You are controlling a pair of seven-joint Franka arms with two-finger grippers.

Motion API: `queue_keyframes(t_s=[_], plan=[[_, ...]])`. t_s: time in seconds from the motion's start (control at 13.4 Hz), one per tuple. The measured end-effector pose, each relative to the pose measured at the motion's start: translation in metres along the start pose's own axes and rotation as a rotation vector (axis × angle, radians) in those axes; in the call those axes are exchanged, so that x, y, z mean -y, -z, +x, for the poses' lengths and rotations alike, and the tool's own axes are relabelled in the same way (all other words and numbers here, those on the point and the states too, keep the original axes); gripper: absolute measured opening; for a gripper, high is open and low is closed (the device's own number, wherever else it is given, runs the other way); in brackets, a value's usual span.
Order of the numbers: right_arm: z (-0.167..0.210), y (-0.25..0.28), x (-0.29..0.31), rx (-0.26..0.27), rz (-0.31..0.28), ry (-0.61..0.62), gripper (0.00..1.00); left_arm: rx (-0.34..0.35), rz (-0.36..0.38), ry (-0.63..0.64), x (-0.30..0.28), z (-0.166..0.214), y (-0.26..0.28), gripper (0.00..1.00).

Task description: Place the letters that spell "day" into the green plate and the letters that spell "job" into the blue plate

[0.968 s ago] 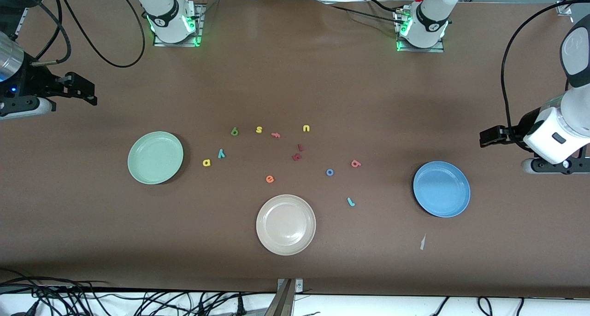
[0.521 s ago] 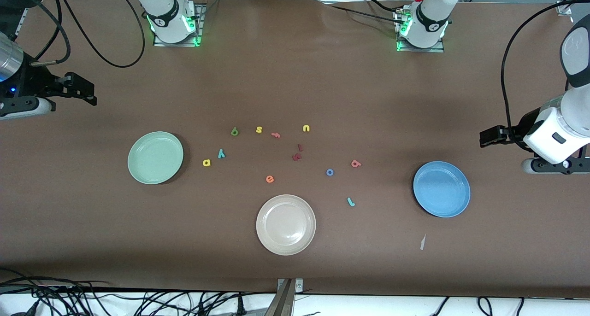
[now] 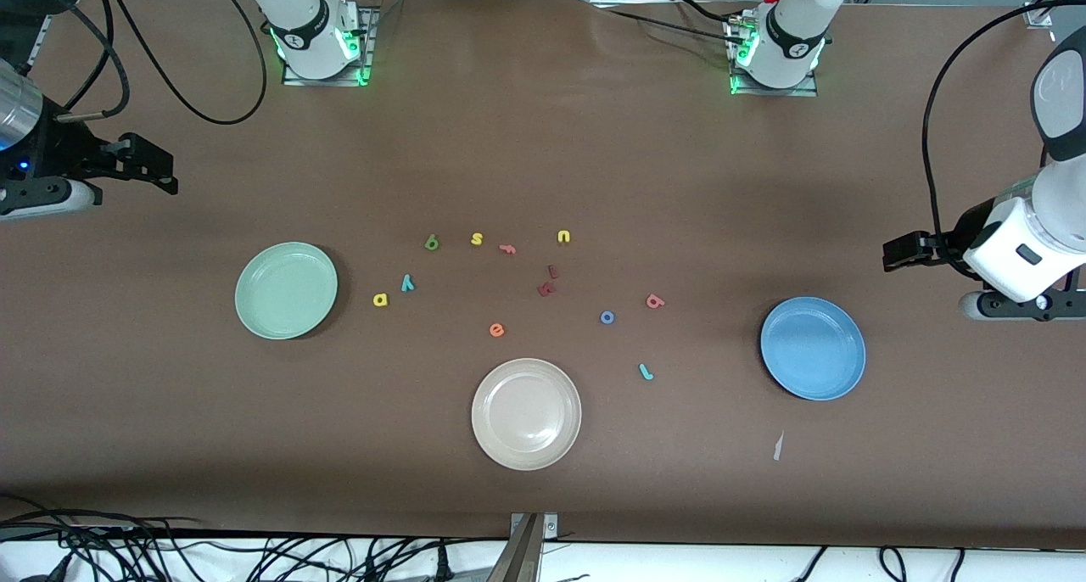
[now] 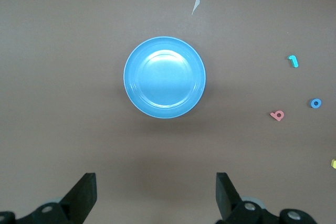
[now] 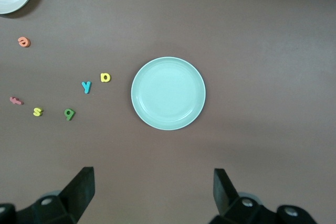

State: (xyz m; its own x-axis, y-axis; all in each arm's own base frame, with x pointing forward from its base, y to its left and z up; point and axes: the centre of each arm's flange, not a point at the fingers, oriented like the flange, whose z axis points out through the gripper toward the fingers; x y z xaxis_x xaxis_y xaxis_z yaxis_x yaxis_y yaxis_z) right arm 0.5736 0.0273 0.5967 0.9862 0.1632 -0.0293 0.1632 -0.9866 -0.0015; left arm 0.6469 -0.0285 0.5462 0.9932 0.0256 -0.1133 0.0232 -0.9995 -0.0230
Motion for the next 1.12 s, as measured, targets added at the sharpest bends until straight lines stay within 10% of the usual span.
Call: queue_keyframes(t_s=[1.12], plan=[[0.000,0.000,0.000,0.000,0.000,0.000,1.00,0.004,-0.058,0.022,-0.015,-0.001,0.000,1.00]])
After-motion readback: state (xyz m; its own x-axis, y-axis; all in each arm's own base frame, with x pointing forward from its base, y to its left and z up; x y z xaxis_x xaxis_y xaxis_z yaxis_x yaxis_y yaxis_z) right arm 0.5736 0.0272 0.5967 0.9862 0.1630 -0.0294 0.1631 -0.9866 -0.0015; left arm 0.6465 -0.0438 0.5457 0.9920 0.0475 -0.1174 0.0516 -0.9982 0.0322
